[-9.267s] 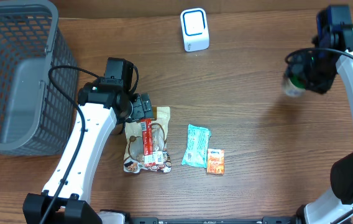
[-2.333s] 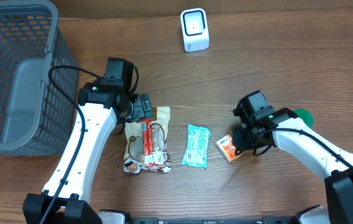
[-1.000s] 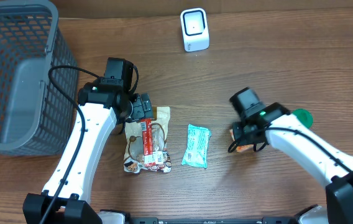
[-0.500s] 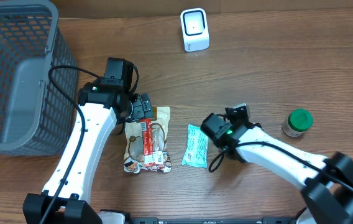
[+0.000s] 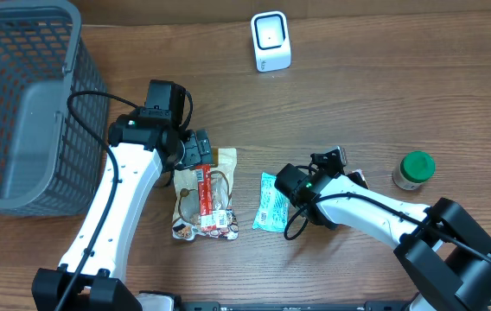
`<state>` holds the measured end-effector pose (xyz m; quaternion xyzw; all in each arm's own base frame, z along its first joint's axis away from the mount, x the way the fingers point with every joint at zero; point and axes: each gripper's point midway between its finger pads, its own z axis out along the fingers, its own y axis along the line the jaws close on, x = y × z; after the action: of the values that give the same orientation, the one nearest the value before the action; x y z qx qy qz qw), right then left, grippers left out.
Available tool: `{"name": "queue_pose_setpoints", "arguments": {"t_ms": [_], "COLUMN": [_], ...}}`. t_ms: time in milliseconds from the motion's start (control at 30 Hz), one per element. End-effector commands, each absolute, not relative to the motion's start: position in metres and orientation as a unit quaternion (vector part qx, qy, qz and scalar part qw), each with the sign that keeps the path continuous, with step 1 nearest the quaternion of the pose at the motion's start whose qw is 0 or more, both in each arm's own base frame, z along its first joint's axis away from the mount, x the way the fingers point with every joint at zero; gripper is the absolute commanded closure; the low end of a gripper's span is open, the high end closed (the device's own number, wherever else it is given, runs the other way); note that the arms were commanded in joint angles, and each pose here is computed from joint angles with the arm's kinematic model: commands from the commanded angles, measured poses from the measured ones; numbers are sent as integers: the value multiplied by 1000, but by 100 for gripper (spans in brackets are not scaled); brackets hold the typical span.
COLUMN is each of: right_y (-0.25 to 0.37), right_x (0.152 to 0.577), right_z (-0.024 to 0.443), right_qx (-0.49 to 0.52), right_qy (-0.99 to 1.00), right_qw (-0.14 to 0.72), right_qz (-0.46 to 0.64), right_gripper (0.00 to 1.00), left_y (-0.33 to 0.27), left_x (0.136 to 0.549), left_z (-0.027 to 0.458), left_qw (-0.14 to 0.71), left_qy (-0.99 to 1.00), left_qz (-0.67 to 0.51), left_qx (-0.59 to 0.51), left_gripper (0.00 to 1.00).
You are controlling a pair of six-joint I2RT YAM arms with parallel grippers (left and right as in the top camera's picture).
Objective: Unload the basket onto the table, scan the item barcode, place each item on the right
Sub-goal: 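Lower the Kleenex pack onto the table at right and open gripper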
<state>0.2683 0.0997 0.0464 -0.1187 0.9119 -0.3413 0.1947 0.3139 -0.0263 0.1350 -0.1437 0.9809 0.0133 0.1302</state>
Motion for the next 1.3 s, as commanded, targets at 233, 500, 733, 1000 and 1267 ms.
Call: {"name": "queue_pose_setpoints", "arguments": {"t_ms": [233, 500, 733, 1000, 1267], "right_y": [107, 117, 129, 131, 132], "right_x": [269, 270, 274, 274, 275], "right_z": [46, 45, 49, 48, 53], "right_qx": [-109, -103, -97, -96, -94], "right_qy": [918, 929, 937, 940, 940], "right_qw": [198, 191, 191, 188, 194], "right_qz": [-325, -299, -275, -269, -264], "right_gripper": [82, 86, 86, 79, 68], "left_y": [-28, -28, -28, -28, -28], "left_x": [317, 317, 317, 317, 317], "left_z": [138, 138, 138, 138, 138], "left_qw": [135, 135, 135, 135, 135], "left_qy": [980, 980, 980, 980, 980], "left_qz": [9, 9, 9, 8, 9], "left_qx": [-148, -148, -148, -148, -148], "left_gripper": [0, 0, 0, 0, 0]}}
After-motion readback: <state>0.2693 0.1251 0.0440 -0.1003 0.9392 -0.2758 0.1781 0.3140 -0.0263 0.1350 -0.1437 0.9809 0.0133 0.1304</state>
